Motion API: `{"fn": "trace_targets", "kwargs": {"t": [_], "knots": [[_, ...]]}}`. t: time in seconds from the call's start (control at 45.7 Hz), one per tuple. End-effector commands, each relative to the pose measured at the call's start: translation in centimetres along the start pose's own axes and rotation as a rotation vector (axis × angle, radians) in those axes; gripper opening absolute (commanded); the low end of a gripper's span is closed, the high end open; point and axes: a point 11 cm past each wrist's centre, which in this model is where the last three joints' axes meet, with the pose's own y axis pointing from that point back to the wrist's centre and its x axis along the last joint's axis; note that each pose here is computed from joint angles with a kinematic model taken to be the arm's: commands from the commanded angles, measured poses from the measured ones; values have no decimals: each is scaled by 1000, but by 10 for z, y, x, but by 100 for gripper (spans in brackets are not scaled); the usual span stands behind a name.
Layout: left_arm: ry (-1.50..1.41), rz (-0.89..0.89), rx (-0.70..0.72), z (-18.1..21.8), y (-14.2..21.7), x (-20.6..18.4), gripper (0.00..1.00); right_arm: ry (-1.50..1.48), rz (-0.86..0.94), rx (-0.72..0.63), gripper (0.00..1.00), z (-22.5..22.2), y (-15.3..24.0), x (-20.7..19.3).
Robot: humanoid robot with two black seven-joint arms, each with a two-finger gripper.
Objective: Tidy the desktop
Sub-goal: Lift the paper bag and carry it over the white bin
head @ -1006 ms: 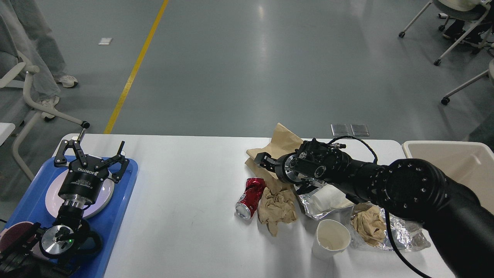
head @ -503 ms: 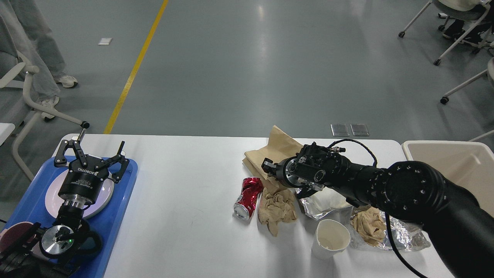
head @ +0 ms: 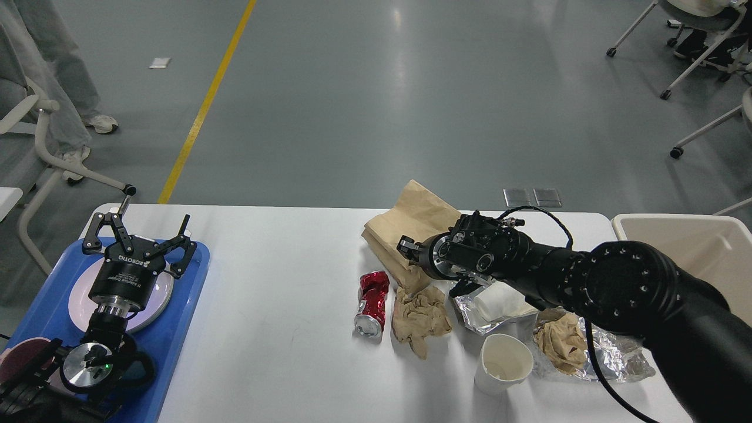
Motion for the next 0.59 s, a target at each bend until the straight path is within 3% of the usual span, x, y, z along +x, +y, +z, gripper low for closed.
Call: {"fn": "trace_targets", "kwargs": {"t": [0.0, 0.328, 0.569], "knots": [[0, 0, 0, 0, 0, 0, 96, 0, 25, 22, 0, -13, 10, 17], [0, 0, 0, 0, 0, 0, 96, 96, 65, 8, 0, -35, 81, 89], [0, 0, 0, 0, 0, 0, 96, 293, 37, -164, 0, -11, 195, 142]]}}
